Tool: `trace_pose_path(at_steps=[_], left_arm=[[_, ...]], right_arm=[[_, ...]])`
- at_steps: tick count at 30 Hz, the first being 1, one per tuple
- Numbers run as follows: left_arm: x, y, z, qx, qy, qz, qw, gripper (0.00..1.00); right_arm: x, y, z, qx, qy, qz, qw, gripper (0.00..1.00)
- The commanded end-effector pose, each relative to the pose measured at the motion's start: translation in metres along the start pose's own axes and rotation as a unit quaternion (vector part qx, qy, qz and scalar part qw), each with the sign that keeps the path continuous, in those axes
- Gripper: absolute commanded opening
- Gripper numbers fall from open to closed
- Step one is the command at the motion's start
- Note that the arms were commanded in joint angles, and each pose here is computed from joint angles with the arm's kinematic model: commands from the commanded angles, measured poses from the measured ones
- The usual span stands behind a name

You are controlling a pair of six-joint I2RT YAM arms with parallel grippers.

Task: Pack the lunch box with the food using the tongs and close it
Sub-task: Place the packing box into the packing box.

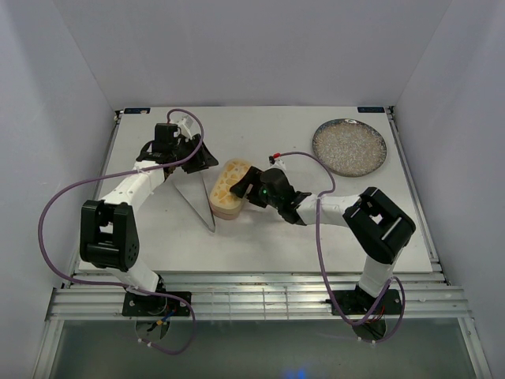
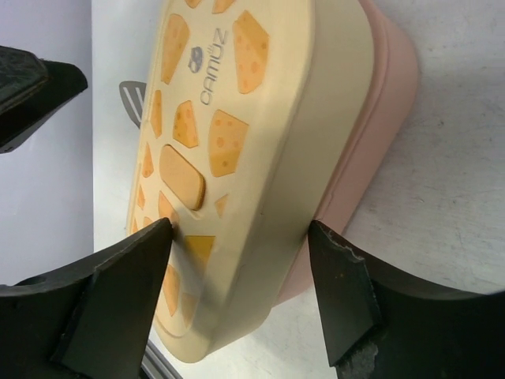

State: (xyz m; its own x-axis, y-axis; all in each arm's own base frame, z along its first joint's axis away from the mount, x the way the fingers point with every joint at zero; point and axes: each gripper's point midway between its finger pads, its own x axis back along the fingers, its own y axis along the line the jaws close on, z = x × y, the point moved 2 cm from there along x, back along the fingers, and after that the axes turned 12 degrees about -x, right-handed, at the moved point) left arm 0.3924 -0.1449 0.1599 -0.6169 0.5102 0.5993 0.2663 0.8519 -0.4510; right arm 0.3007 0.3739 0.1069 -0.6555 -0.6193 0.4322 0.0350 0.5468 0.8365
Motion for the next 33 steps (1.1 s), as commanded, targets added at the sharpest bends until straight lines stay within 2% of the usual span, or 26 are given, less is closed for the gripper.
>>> trace_pose_path(at_steps=[1,6,14,23,33], left_arm=[[0.006,-0.012,-0.017,-0.009,-0.025,0.021,0.999,0.56],[0.007,-0.011,-0.018,-0.01,-0.027,0.02,0.999,0.56],[0.007,-0.01,-0.018,-0.014,-0.027,0.016,0.999,0.56],[-0.005,-0.009,-0.007,-0.003,-0.01,0.034,0.999,0.56],[-0.009,-0.007,-0.005,0.001,-0.01,0.037,0.999,0.56]], right_arm=[[0.006,-0.002,0.001,0.035,0.009,0.017,0.999,0.76],[0.008,-0.005,0.001,0.038,0.015,0.024,0.999,0.82],[0.015,-0.018,-0.001,0.047,0.011,0.038,0.998,0.82],[0.025,0.008,-0.014,0.083,0.02,-0.01,0.996,0.83],[0.013,0.021,0.003,0.067,0.063,-0.055,0.994,0.75]])
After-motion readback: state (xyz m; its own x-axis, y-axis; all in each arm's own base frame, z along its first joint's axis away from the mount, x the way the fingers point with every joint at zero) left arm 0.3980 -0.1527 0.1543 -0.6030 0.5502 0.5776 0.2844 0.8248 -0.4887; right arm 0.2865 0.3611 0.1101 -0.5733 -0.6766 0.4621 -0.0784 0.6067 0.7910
